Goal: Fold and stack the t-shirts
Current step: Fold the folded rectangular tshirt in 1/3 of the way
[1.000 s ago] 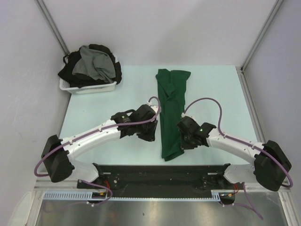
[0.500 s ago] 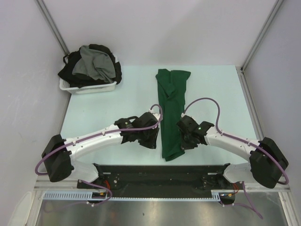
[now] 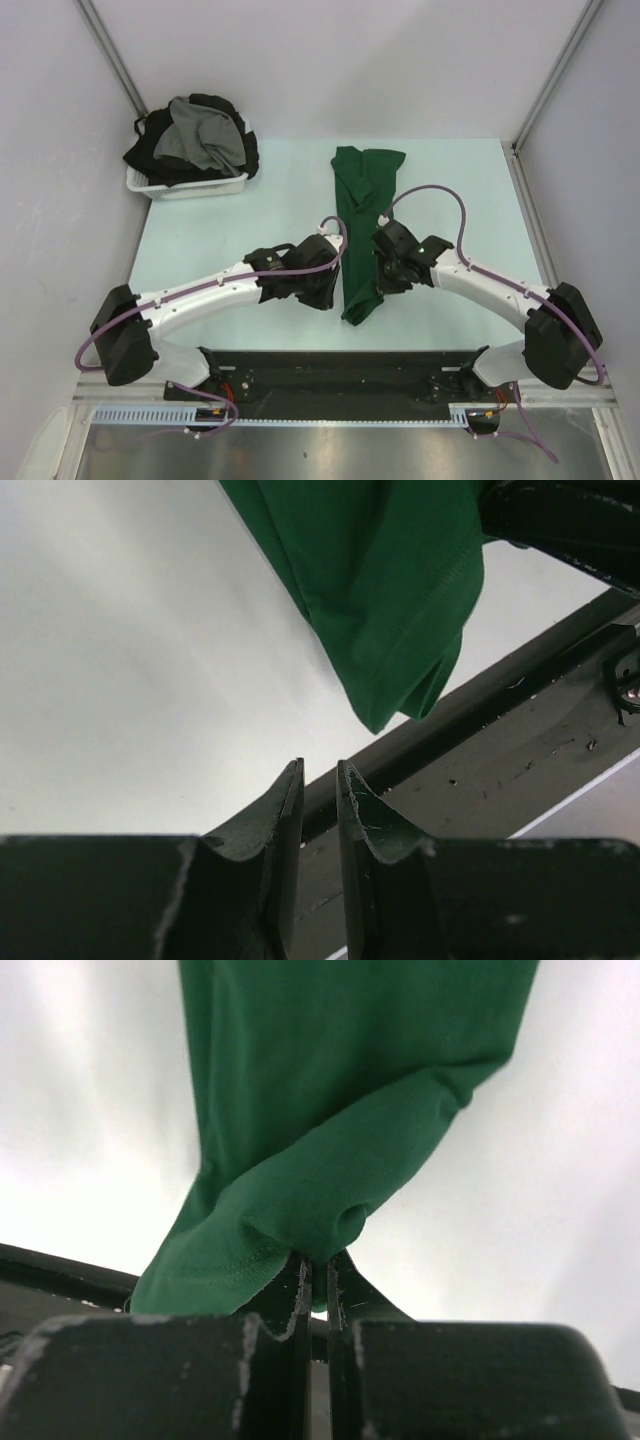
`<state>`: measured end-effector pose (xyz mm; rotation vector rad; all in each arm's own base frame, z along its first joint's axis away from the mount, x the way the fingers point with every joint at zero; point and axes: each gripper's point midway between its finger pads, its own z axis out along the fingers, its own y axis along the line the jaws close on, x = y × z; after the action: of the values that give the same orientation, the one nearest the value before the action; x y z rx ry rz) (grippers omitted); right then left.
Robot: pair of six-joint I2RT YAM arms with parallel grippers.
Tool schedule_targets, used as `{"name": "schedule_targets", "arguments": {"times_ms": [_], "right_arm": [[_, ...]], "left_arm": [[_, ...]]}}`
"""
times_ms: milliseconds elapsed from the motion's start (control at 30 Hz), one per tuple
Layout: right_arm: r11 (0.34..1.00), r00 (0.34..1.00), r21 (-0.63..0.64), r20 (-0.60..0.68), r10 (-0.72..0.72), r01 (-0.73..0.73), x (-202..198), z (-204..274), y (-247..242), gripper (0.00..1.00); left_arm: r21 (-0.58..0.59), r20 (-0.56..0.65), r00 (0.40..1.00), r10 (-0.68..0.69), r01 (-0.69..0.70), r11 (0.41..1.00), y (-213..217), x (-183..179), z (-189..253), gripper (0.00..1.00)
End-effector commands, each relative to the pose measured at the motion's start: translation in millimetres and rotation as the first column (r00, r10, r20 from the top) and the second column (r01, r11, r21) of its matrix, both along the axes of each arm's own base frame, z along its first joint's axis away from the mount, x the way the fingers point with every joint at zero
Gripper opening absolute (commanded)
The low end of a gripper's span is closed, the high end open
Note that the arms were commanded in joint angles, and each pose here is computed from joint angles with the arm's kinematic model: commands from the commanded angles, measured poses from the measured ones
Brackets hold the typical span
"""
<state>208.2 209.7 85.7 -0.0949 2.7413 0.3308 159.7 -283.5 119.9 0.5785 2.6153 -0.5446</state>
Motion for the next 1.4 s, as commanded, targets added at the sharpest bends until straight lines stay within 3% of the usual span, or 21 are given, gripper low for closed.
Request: {"name": "schedule_targets", "arguments": {"times_ms": [0, 267, 1367], "right_arm": [[1.0, 0.998, 0.011, 0.054, 0.018, -0.019, 20.7, 17.3, 9.2, 0.0], [1.0, 0.998, 0.003, 0.067, 0.008, -0.008, 41.2, 19.6, 8.6, 0.0], [0.991, 0.976, 0.002, 0.171, -0.131, 0.133, 164.4, 36.5, -13.3, 0.0]], "left_arm": [[-0.023, 0.055, 0.998, 0.004, -0.003, 1.0, -8.9, 11.0, 13.6, 0.24], [-0.012, 0.133, 0.991, 0.021, -0.019, 1.0, -3.0, 26.0, 33.1, 0.24], [0.019, 0.113, 0.994, 0.007, -0.009, 1.0, 6.6, 27.9, 26.8, 0.24]]}}
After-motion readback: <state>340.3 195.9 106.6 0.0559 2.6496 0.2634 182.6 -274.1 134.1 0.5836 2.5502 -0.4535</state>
